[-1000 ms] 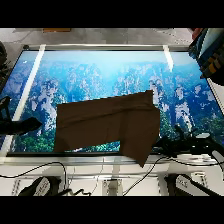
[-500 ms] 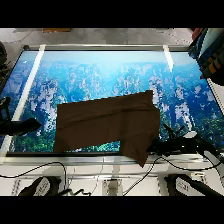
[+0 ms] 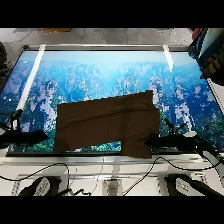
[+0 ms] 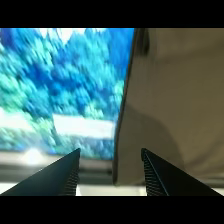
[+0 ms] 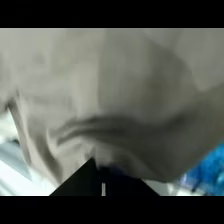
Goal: Fold the clothes and pants, and hang the long-sleeved shirts on hangers.
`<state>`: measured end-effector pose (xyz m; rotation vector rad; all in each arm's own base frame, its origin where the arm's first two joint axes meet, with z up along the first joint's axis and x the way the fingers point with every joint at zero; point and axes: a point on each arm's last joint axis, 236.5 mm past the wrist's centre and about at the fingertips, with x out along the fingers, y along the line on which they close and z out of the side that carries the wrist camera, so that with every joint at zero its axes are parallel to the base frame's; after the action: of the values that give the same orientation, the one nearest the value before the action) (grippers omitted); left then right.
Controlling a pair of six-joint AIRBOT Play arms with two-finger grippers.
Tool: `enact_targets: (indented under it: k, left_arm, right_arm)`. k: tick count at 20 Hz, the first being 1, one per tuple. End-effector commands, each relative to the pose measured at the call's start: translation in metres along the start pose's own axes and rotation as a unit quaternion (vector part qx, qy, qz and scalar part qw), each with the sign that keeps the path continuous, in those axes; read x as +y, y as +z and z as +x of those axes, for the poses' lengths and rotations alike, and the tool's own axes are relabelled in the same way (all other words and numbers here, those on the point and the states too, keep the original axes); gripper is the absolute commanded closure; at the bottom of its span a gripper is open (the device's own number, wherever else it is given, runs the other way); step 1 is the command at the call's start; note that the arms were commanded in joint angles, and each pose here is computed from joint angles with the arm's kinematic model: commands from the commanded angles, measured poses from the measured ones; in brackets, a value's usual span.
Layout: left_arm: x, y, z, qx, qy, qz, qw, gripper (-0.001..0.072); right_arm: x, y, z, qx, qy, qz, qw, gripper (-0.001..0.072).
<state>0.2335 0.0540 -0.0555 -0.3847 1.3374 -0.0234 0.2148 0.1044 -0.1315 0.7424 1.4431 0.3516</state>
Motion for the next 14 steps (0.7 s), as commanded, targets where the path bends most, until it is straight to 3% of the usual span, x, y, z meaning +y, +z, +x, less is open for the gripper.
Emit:
enact_targets:
  k: [1, 6, 12, 14]
  left_arm:
    - [-0.004, -0.029, 0.018, 0.039, -0.016, -0.002, 0.999, 0.0288]
    - [-0.013, -0.071, 0.048, 0.108, -0.056, -0.016, 0.992, 0.0288]
    - [-0.023, -0.053, 0.065, 0.077, -0.089, -0.037, 0.992, 0.03]
    - [-0.026, -0.052, 0.068, 0.077, -0.099, -0.048, 0.991, 0.0521]
  right_arm:
    - [0.0, 0.014, 0.0, -0.03, 0.0, -0.007, 1.0, 0.0698]
    - [0.0, 0.014, 0.0, -0.03, 0.0, -0.006, 1.0, 0.0698]
    - [0.004, 0.016, 0.0, -0.033, 0.007, 0.0, 0.999, 0.0698]
    - [0.006, 0.017, -0.001, -0.036, 0.011, 0.003, 0.999, 0.0698]
